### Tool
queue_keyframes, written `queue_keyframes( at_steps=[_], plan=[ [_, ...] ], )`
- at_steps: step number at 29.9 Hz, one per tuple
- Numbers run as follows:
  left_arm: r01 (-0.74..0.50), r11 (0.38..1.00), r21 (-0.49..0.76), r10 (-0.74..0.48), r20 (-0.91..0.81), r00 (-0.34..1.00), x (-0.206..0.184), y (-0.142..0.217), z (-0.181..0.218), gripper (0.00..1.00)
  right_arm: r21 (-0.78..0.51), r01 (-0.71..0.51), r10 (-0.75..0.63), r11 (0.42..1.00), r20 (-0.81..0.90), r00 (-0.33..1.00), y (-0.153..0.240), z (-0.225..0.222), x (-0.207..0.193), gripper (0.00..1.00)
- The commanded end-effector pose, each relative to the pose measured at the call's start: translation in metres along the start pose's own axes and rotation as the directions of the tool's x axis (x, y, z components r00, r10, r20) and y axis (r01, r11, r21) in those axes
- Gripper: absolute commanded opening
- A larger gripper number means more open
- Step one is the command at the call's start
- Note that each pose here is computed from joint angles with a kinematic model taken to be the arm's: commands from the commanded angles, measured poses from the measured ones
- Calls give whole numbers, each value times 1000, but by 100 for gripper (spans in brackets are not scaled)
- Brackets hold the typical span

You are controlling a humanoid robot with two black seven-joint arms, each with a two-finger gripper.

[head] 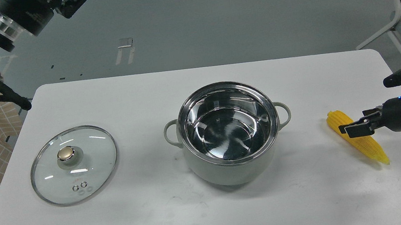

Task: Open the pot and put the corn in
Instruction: 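Grasp the yellow corn cob with the right gripper and lift it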

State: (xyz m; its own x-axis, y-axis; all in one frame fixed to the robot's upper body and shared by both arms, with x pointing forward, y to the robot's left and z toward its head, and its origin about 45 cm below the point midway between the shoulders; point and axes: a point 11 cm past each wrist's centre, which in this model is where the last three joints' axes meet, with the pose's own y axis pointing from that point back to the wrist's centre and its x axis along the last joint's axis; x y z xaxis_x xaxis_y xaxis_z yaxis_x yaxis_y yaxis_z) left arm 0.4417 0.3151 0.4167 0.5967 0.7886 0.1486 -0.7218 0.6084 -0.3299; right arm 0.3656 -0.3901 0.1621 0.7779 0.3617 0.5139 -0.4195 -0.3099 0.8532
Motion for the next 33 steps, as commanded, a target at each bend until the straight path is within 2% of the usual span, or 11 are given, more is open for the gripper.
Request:
queue_keyframes(
  at_steps=[1,4,8,9,11,13,17,23,26,29,33],
  plan=[
    [1,1000,1,-1,0,1000,0,0,0,96,-14,23,-23,1000,-7,1000,-9,2,-8,100],
    [3,1000,1,-3,0,1000,-1,0,0,96,-3,30,-30,1000,-9,999,-15,-3,-11,97],
    [3,1000,1,-3,0,1000,-1,0,0,96,9,40,-40,999,-4,999,-22,-8,-16,83],
    [2,1000,0,-2,-1,1000,-1,0,0,97,7,45,-45,999,-1,999,-22,-7,-18,76],
    [2,1000,3,-2,-3,1000,-1,1,-2,96,7,48,-48,999,2,999,-23,-7,-20,39],
    [2,1000,4,-2,-4,1000,-1,1,-2,97,5,53,-53,999,1,999,-24,-6,-21,17],
    [2,1000,6,-2,-7,1000,-2,1,-4,96,5,50,-50,999,0,999,-23,-6,-21,4],
    [1,1000,6,-1,-5,1000,-1,2,-4,96,39,-3,5,999,-45,999,-10,-17,2,1],
    [1,1000,6,-1,-5,1000,-1,2,-4,96,45,-104,108,994,-114,988,22,-22,52,1],
    [0,1000,6,0,-7,1000,-1,2,-3,97,51,-160,166,986,-161,973,40,-29,84,2],
    [2,1000,4,-2,-10,1000,-3,0,-5,96,84,-240,253,967,-249,935,69,-59,155,3]
  ],
)
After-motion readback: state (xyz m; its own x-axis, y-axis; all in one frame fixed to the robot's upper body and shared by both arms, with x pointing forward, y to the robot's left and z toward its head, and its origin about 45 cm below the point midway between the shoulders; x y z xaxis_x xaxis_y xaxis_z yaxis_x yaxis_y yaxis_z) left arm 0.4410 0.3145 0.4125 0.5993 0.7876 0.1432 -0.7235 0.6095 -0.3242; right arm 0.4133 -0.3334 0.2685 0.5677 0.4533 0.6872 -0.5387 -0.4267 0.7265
